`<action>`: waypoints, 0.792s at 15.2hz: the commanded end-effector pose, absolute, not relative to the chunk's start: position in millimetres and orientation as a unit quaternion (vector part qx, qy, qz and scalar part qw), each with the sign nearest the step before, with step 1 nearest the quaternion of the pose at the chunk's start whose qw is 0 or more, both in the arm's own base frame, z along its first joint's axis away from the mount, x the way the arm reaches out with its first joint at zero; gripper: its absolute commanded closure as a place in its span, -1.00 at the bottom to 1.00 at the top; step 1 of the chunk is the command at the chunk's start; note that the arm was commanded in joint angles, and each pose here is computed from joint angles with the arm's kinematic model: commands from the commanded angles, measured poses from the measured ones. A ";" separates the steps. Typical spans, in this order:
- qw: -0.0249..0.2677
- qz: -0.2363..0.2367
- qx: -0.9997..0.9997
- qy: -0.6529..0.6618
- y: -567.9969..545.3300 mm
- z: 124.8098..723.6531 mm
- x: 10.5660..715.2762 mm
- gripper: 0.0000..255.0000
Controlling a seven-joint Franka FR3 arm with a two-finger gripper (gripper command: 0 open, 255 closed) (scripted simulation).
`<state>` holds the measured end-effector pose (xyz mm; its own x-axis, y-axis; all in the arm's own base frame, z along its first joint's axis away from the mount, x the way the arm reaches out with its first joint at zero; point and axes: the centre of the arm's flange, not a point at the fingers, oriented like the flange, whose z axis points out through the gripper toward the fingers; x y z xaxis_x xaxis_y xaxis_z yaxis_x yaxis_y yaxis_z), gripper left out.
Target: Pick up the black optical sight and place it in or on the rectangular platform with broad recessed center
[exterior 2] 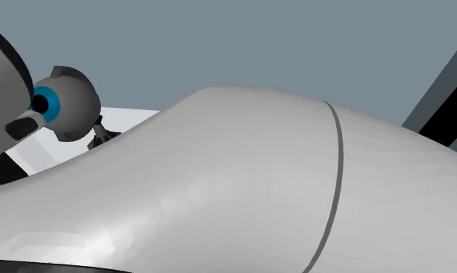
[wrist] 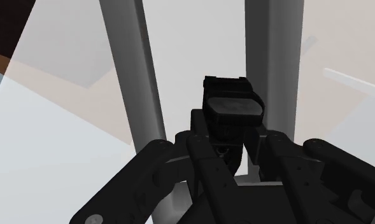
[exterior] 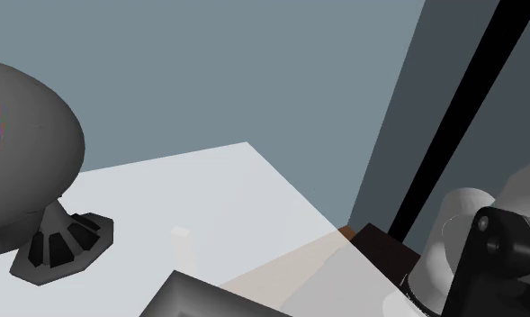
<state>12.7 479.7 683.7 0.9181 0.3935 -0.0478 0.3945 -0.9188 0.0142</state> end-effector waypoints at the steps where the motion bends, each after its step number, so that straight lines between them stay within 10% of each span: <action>1: 0.011 -0.022 0.979 0.201 481.5 672.8 10.4 1.00; 12: 0.011 -0.022 0.979 0.201 481.5 625.4 10.4 1.00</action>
